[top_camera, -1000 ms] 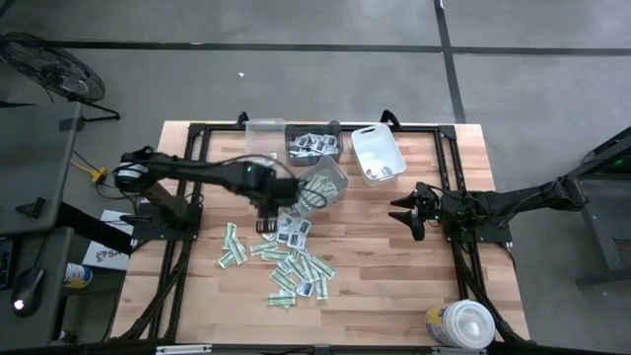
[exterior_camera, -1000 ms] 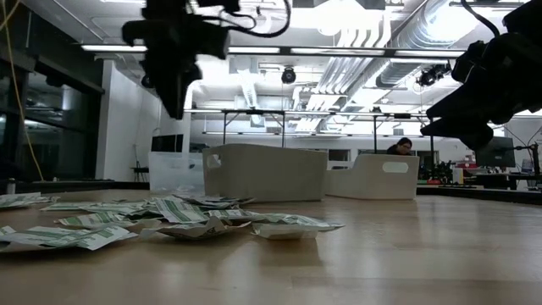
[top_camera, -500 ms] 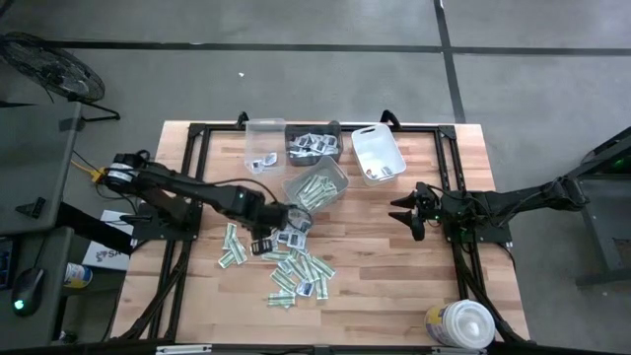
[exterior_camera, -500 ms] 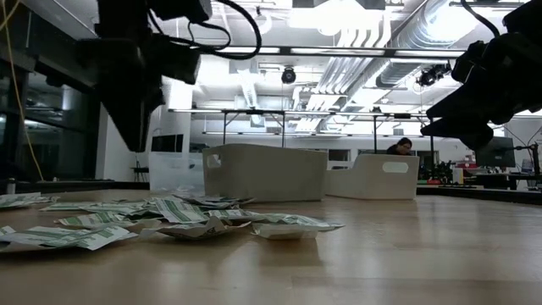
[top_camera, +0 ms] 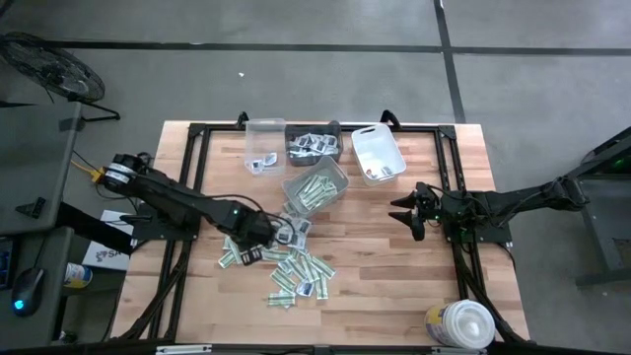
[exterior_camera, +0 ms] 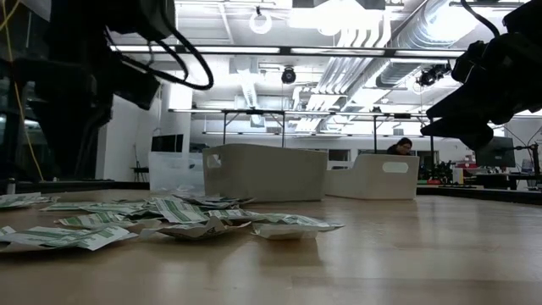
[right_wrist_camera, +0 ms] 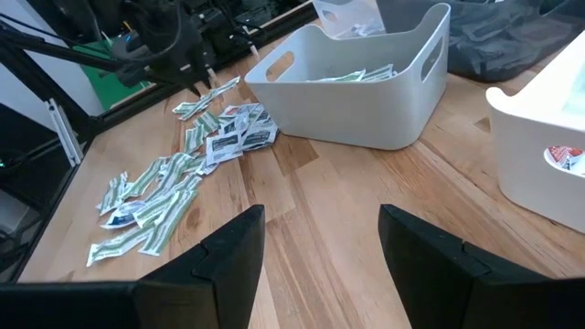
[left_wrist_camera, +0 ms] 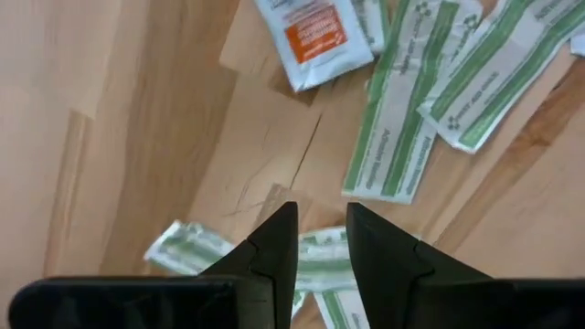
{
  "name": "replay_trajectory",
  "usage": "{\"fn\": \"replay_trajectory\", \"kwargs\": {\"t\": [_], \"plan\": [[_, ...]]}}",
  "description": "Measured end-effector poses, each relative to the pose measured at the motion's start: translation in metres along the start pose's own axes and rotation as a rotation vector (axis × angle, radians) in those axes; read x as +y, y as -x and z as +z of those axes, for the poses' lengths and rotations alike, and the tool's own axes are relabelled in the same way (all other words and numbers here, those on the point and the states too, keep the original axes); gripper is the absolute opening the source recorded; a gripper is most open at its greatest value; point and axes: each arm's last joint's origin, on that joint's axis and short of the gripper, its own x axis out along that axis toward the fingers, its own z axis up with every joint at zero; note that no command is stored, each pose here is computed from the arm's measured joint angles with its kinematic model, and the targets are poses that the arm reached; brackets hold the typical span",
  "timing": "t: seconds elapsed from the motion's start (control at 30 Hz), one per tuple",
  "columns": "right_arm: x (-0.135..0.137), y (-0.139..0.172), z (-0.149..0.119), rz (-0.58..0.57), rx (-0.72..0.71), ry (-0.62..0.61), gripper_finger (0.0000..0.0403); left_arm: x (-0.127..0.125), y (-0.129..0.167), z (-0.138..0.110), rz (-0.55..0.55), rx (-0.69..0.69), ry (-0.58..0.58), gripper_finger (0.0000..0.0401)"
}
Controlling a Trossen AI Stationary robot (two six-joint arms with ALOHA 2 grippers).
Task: Pick & Place First Aid Supplies
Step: Put the bandage pack into the gray bin
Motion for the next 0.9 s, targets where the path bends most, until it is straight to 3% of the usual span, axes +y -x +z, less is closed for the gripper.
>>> {"fn": "replay_trajectory", "kwargs": {"t": [0.4,0.57,0.9], "plan": [[0.000,0.000,0.000,0.000,0.000,0.000,0.0208,0.042,0.019,-0.046,-0.114,-0.104,0.068,0.0095],[0.000,0.000,0.000,0.000,0.000,0.000,0.0208,0.052,0.011,-0.061,-0.214,-0.126,0.011,0.0100],[0.000,0.000,0.000,0.000,0.001,0.000,0.0208,0.056,-0.001,-0.065,-0.203,-0.130,-0.041,0.0189]]}}
